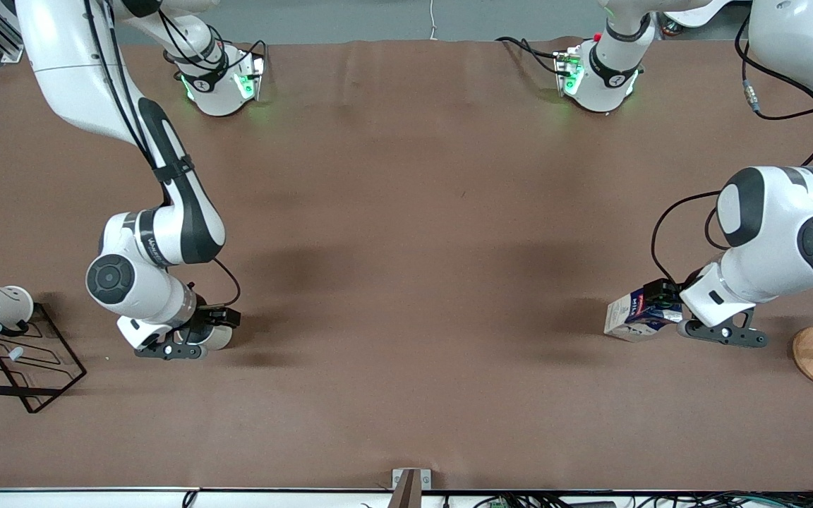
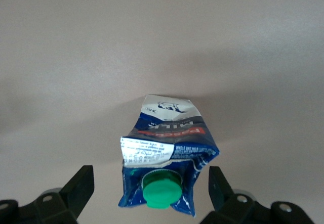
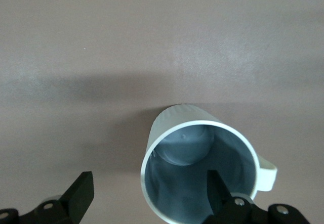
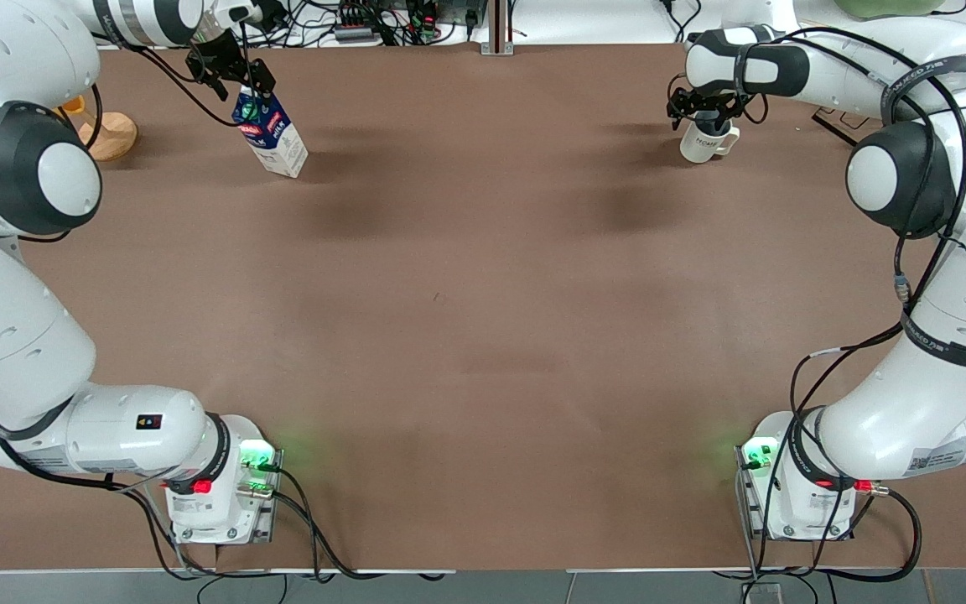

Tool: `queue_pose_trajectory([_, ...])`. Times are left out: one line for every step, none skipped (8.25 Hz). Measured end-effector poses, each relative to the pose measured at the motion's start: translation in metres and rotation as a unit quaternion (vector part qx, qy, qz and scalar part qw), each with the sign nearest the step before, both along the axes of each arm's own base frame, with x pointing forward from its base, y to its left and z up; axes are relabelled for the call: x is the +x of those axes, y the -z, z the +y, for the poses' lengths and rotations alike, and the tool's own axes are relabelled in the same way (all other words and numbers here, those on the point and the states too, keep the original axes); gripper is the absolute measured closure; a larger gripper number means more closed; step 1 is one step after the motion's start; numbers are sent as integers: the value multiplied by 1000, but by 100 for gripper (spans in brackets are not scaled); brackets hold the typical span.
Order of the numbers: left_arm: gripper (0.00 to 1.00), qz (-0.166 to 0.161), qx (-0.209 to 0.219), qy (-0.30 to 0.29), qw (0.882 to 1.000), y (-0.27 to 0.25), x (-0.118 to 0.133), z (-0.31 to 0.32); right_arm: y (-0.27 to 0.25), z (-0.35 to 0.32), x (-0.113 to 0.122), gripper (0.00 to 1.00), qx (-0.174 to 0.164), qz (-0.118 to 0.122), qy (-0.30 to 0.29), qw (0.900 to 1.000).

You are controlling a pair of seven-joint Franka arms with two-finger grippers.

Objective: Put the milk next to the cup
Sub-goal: 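Close the left gripper on the milk while the right gripper grips the mug, then lift the white mug with the right gripper and carry it toward the center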

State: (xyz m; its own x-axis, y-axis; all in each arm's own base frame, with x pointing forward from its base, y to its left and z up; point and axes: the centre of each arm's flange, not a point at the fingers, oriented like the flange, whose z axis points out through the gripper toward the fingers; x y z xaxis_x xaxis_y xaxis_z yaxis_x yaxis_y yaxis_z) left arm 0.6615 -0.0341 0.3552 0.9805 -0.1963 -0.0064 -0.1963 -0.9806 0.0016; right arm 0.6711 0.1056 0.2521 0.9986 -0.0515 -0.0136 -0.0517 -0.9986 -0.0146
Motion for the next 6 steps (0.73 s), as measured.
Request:
queue_pose_trajectory([0,0,0,1,1000,8,0,0,2,1,0,23,10,3,9,1000])
queue_pose_trajectory([0,0,-1,1,1000,16,0,-1,3,1,0,40,14,4,13,1000])
queue_pose_trajectory([5,-2,-2,2,1000,23,1,-2,3,1,0,57,15,4,14,1000])
queue_pose_trajectory([7,-3,-2,3,1000,27,2,-3,2,0,0,75,14,3,15,1000])
queue_pose_trajectory([17,-4,-2,3,1000,27,2,-3,2,-2,1,92,14,0,16,1000])
queue_pose_trajectory([34,-4,-2,3,1000,27,2,-3,0,-3,2,95,14,-1,17,1000])
